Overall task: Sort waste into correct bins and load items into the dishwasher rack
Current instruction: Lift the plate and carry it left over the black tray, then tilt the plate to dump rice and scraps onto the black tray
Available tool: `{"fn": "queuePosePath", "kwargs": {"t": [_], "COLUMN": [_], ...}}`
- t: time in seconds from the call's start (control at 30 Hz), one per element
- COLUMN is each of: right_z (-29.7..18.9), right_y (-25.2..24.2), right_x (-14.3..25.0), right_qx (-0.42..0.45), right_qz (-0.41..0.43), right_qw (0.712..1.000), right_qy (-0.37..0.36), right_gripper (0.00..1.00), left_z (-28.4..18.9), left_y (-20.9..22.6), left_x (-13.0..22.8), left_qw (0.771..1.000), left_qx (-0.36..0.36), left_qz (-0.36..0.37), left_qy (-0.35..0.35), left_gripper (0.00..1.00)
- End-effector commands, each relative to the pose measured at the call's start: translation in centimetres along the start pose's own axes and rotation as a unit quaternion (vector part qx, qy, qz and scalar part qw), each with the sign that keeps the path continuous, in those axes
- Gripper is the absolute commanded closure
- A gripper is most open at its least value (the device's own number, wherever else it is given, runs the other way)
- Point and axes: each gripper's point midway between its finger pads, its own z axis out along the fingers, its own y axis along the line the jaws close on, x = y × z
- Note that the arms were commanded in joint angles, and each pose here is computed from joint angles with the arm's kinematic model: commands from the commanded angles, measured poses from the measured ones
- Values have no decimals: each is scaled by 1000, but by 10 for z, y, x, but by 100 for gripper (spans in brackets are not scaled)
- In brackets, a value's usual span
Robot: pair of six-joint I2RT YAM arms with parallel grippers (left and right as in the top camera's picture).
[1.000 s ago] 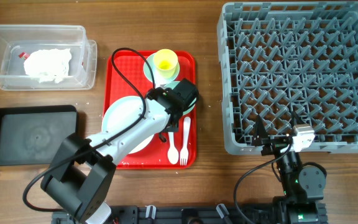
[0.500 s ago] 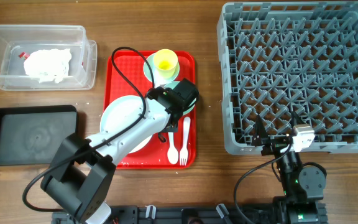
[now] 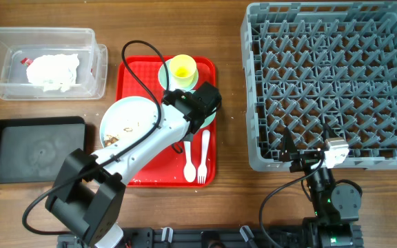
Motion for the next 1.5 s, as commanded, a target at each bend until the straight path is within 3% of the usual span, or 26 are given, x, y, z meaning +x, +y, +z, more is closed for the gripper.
{"fn": "queuePosePath", "kwargs": {"t": [0.0,0.3,0.77,0.87,1.1,1.47], "right_z": [0,0,0,0,0,0], "right_y": [3,3,3,3,3,3], "right_x": [-1,-1,-1,-1,-1,-1], "right_qx": [-8,-8,-8,-8,-8,-8], "right_qz": [6,6,6,6,6,6], "right_qw": [1000,1000,1000,1000,1000,1000], "right_qy": [-2,-2,-2,-2,-2,-2], "right_gripper": [0,0,0,0,0,0], "left_z": [-3,5,16,26,47,57], "left_y": [17,58,169,184,225,260], "left_x": [-12,-26,-53,-64,-70,-60], "left_qw": [998,995,964,962,935,875], "left_qx": [-50,-80,-84,-63,-32,127], "left_qz": [-4,-56,-247,-260,-350,-467], "left_qy": [-31,-28,-43,-49,-50,-25], "left_gripper": [96,96,96,96,96,96]}}
